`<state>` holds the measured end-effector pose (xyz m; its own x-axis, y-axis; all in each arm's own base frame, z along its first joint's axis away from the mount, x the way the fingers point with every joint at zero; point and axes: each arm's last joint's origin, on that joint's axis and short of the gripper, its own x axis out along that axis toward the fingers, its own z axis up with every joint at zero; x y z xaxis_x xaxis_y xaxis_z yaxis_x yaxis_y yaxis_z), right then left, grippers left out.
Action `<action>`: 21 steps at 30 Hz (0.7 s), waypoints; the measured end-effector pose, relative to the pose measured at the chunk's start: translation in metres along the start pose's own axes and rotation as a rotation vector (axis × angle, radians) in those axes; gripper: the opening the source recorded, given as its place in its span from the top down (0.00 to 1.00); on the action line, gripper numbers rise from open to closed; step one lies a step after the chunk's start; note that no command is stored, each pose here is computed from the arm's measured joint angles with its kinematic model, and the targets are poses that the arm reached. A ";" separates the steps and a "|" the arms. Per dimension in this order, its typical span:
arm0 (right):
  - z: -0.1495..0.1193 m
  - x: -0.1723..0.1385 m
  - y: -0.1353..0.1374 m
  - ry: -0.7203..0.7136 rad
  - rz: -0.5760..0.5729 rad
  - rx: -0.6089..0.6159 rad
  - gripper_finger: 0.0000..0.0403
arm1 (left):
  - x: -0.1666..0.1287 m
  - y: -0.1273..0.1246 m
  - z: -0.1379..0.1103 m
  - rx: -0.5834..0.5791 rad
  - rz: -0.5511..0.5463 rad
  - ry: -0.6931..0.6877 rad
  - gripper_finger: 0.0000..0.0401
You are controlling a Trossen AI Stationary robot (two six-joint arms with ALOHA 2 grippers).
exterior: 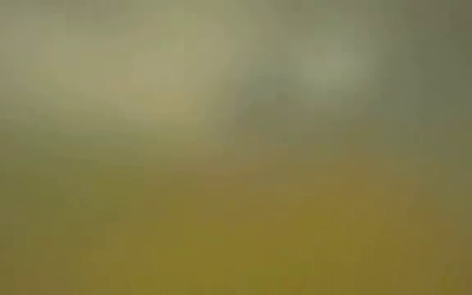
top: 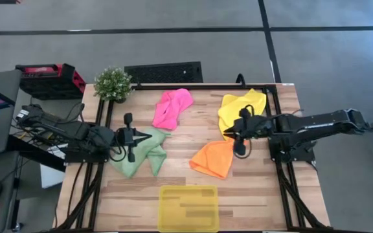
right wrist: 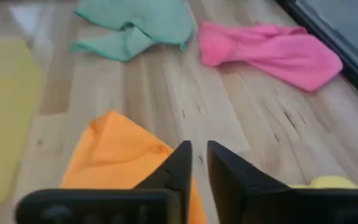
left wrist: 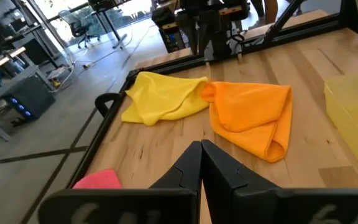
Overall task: Fold microfiber towels
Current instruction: Fold the orange microfiber cloth
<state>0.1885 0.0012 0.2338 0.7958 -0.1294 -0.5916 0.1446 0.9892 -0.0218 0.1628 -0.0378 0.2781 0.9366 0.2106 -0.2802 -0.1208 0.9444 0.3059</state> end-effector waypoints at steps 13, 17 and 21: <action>0.010 0.076 0.015 0.263 0.272 -0.100 0.58 | 0.000 0.000 -0.001 0.003 0.000 0.006 1.00; 0.013 0.101 0.015 0.306 0.261 -0.183 0.59 | 0.000 0.000 -0.001 -0.003 0.000 0.006 1.00; 0.017 0.120 0.012 0.334 0.261 -0.234 0.60 | 0.000 0.000 -0.001 -0.040 0.000 0.006 1.00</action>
<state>0.2962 -0.0034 0.1760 0.5498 0.1164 -0.8272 -0.2011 0.9796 0.0042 0.1625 -0.0376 0.2776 0.9346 0.2122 -0.2856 -0.1342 0.9536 0.2696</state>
